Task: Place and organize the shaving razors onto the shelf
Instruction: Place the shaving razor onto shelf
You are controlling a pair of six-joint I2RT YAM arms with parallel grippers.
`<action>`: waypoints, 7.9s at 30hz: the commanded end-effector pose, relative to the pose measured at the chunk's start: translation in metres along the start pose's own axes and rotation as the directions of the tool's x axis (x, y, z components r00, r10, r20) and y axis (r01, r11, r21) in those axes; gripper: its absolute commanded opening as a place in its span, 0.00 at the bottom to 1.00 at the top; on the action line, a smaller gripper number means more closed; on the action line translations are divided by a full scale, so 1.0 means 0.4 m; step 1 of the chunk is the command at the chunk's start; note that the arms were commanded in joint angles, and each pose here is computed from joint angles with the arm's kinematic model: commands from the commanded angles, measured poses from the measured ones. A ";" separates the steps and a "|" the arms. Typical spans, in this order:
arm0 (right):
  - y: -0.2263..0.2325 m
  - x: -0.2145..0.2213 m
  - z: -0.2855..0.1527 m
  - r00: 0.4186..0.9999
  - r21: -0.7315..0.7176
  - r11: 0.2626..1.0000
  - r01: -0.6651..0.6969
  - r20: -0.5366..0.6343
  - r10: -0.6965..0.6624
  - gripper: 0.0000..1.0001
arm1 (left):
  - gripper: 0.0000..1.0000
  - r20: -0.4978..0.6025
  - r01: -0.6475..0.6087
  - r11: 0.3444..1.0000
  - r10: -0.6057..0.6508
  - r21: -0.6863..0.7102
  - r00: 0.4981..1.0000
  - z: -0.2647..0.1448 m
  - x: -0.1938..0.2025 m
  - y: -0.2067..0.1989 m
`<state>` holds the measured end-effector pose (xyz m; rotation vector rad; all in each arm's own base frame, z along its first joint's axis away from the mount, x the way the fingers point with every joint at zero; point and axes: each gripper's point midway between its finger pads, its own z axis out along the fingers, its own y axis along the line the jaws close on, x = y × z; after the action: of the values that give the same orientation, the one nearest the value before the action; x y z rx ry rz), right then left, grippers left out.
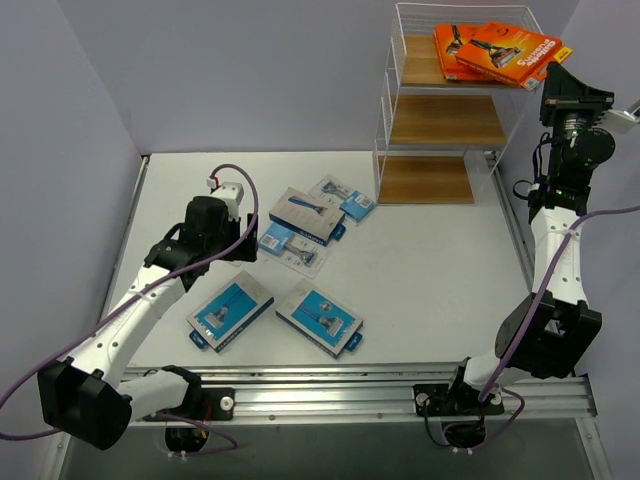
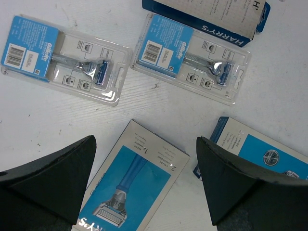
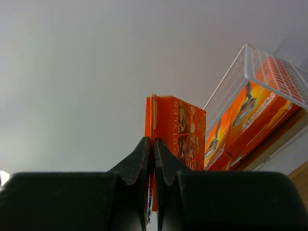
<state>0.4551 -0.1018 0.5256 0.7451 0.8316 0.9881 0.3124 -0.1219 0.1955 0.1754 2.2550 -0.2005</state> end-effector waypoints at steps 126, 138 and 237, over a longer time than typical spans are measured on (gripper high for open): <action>-0.133 0.116 0.075 0.975 0.247 0.965 0.085 -0.221 -0.030 0.11 | 0.94 -0.033 0.008 0.996 -0.005 0.093 0.999 0.022 -0.017 -0.050; -0.117 0.104 0.094 0.984 0.233 0.972 0.009 -0.175 0.033 0.00 | 0.94 -0.031 0.008 0.996 -0.005 0.094 0.999 0.019 -0.017 -0.049; -0.171 0.101 0.163 0.982 0.252 0.950 -0.186 0.059 0.177 0.01 | 0.94 -0.025 0.004 0.996 -0.002 0.090 1.000 0.015 -0.021 -0.048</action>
<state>0.5584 -0.0989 0.4580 1.1424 0.9420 1.0355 0.3100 -0.1380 0.1734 0.2311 2.3419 -0.2772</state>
